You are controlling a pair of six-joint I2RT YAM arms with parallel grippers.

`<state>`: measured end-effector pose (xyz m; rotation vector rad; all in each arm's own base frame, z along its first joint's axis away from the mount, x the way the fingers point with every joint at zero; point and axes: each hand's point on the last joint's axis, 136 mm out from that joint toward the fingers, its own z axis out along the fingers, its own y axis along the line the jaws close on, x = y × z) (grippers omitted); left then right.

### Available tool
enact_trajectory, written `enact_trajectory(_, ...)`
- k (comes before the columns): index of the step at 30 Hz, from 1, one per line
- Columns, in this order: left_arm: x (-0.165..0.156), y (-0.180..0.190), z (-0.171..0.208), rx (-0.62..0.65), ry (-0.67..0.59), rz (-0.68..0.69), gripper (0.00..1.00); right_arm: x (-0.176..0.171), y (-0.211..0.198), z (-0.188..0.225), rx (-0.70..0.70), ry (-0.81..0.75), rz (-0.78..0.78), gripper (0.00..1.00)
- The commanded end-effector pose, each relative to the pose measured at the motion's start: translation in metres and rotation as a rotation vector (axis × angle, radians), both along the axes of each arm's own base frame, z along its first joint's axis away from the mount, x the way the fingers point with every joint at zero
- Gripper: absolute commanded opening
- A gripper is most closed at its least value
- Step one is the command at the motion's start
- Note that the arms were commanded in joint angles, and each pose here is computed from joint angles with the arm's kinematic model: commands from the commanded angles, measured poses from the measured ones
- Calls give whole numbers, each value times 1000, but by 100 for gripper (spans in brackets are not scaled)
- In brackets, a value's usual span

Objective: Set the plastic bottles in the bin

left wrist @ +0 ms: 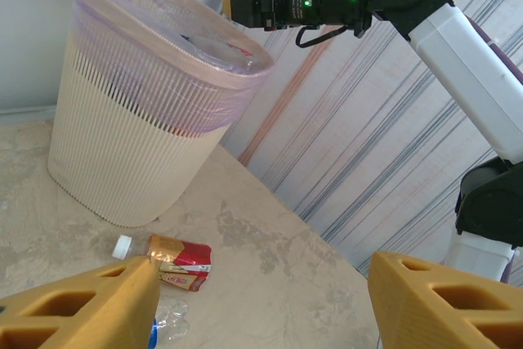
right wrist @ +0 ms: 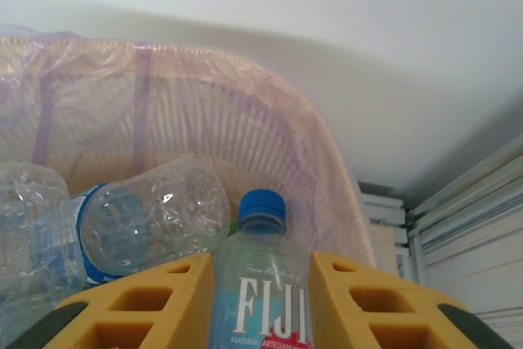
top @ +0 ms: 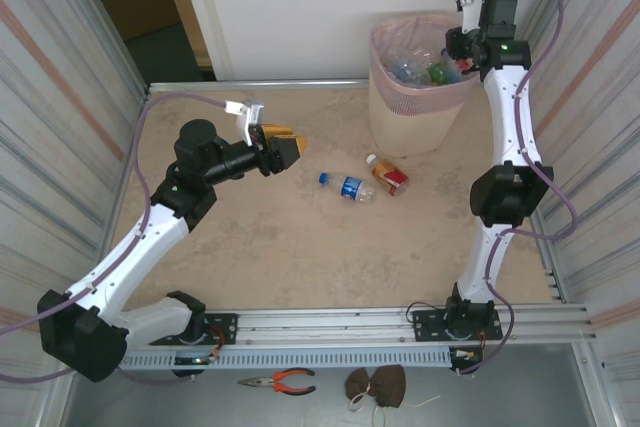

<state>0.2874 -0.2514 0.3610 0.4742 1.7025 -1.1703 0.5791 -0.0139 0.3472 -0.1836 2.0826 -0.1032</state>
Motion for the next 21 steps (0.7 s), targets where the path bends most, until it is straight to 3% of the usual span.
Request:
enact_trajectory(1, 1, 4, 1, -3, 7, 13, 68, -5, 3, -34, 59, 89, 1, 32)
enact_trajectory(8, 2, 4, -9, 4, 47, 14, 68, -11, 7, -61, 97, 140, 5, 30)
enact_trajectory(16, 9, 1, -25, 34, 130, 18, 67, -19, 11, -3, 109, 28, 13, 32)
enact_trajectory(21, 19, -1, -48, 38, 244, 43, 67, -39, 21, 29, 138, -29, 39, 32)
